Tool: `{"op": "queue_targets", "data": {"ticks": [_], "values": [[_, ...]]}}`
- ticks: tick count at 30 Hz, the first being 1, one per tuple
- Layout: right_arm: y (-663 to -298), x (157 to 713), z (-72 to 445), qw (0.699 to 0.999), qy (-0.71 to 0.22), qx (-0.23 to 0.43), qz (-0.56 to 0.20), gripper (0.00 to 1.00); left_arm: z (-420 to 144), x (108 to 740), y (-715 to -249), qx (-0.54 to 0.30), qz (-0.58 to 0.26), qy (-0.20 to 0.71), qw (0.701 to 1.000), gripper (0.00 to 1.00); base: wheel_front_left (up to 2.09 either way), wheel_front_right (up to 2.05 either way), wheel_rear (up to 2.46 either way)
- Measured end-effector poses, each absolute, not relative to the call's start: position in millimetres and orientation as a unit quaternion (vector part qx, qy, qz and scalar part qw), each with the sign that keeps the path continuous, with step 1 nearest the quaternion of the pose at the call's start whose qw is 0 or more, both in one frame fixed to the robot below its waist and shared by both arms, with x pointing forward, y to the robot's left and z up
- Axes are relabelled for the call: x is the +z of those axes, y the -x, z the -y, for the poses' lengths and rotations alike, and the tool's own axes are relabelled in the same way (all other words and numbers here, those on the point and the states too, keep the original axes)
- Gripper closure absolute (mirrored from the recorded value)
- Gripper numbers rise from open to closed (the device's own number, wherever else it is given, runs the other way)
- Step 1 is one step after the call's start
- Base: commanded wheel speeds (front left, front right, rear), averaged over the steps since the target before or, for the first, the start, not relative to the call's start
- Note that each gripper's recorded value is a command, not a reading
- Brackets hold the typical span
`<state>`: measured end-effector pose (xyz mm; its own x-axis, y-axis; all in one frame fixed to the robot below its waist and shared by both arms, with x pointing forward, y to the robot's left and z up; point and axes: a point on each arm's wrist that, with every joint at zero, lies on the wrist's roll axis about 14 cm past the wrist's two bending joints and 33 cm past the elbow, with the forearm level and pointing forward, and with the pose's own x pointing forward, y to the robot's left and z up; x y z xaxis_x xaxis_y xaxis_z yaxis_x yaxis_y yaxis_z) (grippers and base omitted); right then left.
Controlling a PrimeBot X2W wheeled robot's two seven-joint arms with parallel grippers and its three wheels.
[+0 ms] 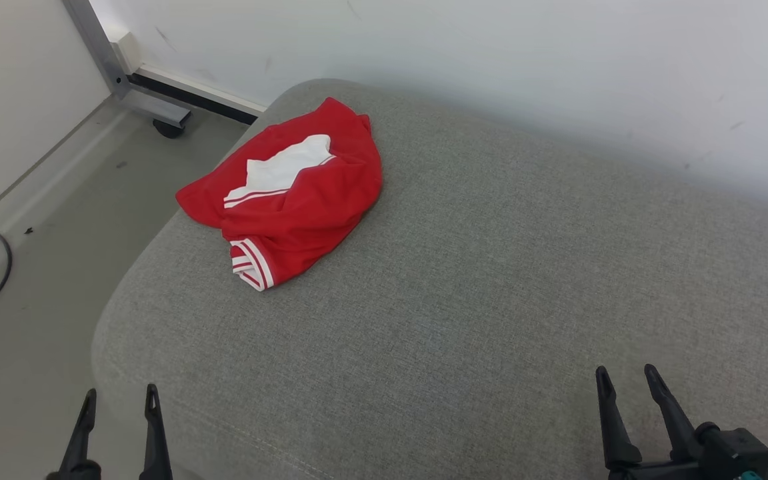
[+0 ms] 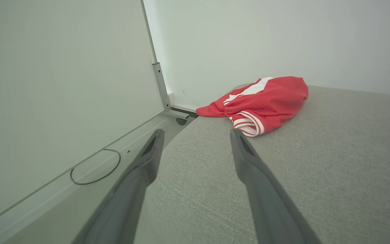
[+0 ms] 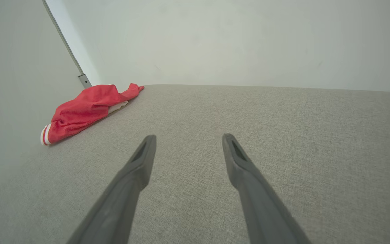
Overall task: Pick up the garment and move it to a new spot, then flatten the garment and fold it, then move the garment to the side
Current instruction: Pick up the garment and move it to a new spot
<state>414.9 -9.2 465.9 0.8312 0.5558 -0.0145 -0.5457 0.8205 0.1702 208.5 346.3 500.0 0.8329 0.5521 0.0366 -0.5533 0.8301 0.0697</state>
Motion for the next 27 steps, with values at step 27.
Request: {"op": "queue_targets", "data": {"ticks": [27], "values": [[-464, 503, 98, 0.981, -0.049, 0.183, 0.053, 0.00, -374, 644, -424, 0.174, 0.183, -0.079, 0.964, 0.00, 0.00, 0.00, 0.00]]}}
